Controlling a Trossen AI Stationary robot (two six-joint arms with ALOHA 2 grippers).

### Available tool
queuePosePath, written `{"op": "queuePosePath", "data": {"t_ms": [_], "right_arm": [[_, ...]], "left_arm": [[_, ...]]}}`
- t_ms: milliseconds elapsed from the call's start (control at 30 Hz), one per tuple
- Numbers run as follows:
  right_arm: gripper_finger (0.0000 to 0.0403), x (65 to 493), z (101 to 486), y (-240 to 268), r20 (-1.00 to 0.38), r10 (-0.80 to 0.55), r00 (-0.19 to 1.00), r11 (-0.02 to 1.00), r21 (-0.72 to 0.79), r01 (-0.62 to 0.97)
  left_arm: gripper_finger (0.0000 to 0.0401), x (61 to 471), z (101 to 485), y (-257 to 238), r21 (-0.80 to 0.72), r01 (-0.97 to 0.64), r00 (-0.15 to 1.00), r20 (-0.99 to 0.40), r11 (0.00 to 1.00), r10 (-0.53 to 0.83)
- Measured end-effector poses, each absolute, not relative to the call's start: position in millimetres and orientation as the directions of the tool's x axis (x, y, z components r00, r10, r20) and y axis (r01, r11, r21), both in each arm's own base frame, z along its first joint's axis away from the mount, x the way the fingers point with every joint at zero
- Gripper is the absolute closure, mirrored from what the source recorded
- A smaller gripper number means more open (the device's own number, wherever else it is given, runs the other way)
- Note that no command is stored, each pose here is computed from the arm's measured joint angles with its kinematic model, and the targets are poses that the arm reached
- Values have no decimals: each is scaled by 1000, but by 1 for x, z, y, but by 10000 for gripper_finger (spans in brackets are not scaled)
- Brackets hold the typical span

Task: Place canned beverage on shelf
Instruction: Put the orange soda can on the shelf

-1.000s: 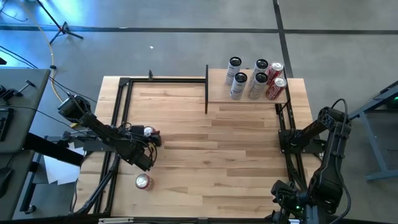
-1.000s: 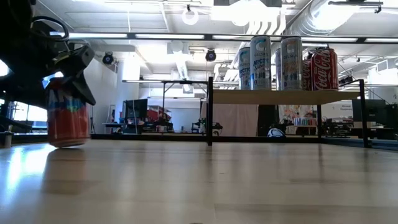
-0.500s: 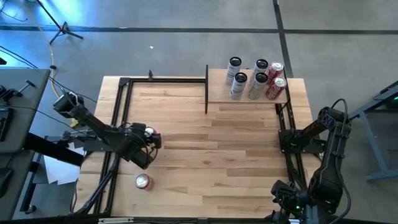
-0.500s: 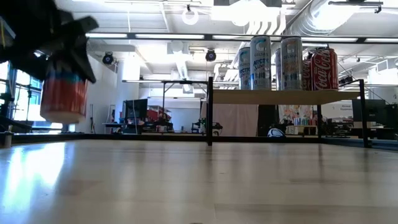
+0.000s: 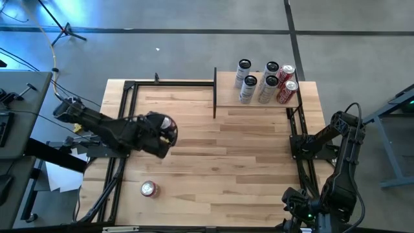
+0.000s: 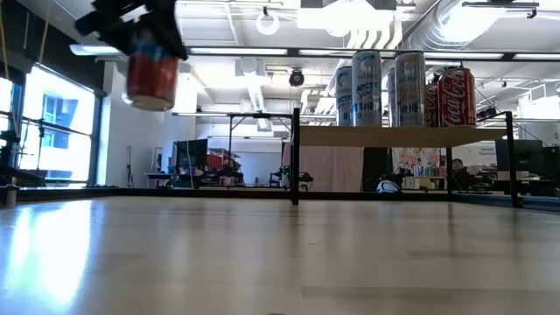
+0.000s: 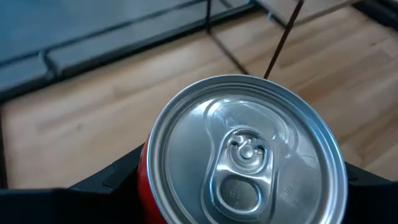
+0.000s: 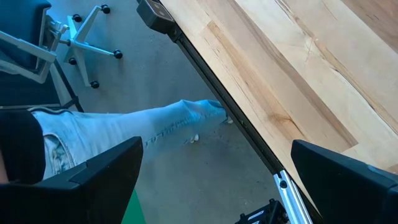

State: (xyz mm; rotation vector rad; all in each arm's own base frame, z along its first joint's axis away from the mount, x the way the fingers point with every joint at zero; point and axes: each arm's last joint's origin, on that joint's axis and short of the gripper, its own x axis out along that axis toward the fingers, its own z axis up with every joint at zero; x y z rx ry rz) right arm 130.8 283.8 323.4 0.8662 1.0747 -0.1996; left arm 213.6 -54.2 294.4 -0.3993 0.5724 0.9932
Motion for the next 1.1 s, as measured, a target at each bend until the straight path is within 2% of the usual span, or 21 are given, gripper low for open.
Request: {"op": "queuePosePath", "data": {"t_ms": [200,800,1100], "right_arm": [[4,131,323,284,-832,254,493,665,520,535],[4,131,323,284,-832,254,493,665,521,535],[4,131,323,284,-832,254,493,665,520,535]], "left_arm": [[127,233,312,-37,-25,-831,472,-560,555,681],[127,276,332,49,-31,-787,556,-469,617,686],[127,314,341,92,16,-738,580,-495,674,647]]}}
